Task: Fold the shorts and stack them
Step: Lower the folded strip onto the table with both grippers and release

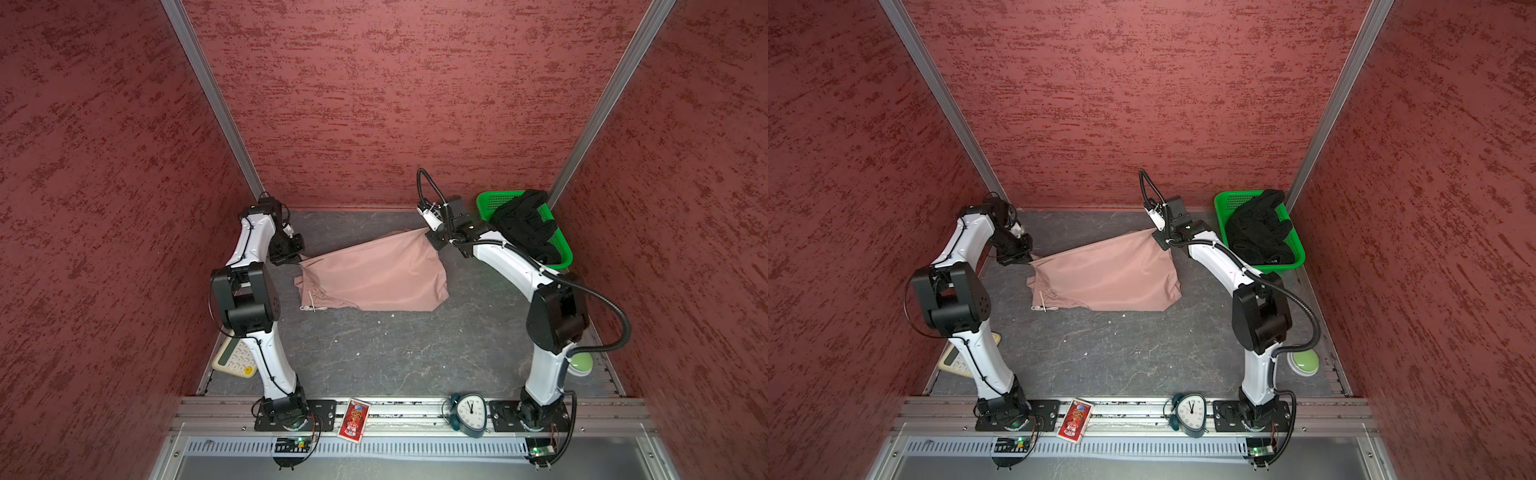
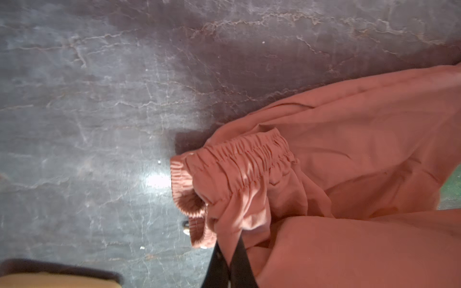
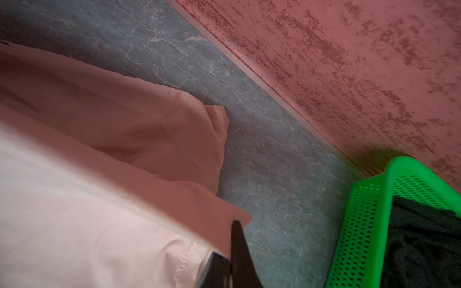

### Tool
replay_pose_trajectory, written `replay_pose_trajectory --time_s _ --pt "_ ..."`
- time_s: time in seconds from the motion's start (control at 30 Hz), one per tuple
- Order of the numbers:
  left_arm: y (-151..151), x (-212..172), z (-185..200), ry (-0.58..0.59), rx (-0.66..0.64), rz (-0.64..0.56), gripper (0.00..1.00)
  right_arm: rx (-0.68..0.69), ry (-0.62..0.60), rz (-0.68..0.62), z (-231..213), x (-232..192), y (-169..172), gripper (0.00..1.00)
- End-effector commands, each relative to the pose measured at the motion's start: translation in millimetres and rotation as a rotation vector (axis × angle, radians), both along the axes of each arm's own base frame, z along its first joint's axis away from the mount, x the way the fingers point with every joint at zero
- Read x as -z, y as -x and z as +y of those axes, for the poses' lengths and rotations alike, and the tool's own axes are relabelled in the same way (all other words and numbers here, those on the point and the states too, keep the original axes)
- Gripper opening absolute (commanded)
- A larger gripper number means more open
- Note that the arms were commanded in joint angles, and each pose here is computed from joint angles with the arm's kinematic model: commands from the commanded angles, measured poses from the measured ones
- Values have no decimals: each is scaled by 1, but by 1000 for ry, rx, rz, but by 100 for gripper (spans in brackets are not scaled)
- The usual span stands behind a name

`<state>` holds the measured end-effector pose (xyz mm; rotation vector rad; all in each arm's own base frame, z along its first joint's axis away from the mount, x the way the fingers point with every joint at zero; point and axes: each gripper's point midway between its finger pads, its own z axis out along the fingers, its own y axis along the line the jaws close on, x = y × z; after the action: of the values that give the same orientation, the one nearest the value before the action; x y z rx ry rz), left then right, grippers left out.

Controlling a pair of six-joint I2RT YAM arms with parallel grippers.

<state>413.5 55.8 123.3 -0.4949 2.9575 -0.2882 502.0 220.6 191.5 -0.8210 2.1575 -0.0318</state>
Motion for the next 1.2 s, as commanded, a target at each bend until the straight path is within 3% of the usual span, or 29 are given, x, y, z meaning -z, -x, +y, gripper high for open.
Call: replay_pose_trajectory --time_s 0.0,0.07,0.17,0.2,0.27,0.3,0.37,0.53,0.63,0.73,0.93,1.17 --pt "-8 3 42 -130 -41 2 0 81 43 -52 -33 0 -37 0" --pt "-20 2 43 -127 -48 -21 0 82 39 -50 -30 8 -47 0" --pt "-35 4 42 -132 -40 -40 21 80 21 -39 -27 20 -60 0" --pt "-38 4 42 -132 -36 -43 35 82 15 -36 -25 22 -63 0" --pt "-42 5 40 -130 -29 -41 100 87 -5 -27 -23 24 -68 3" --pt "-43 3 38 -128 -28 -42 99 92 -20 -26 -23 22 -69 12" --pt "-46 -8 32 -123 -21 -71 99 101 -79 -28 -21 14 -70 48" --pt "-43 -58 18 -51 -57 -255 99 102 -295 31 -15 -8 -55 71" --pt "-31 -67 4 46 -78 -339 99 144 -391 108 -23 -4 -35 77" --pt "-17 -45 -11 133 -85 -350 99 206 -414 168 -36 14 -2 80" --pt "2 -14 9 137 -183 -329 99 218 -464 290 -44 61 58 80" --pt "2 -18 -8 248 -160 -392 99 172 -537 372 -32 93 75 79"
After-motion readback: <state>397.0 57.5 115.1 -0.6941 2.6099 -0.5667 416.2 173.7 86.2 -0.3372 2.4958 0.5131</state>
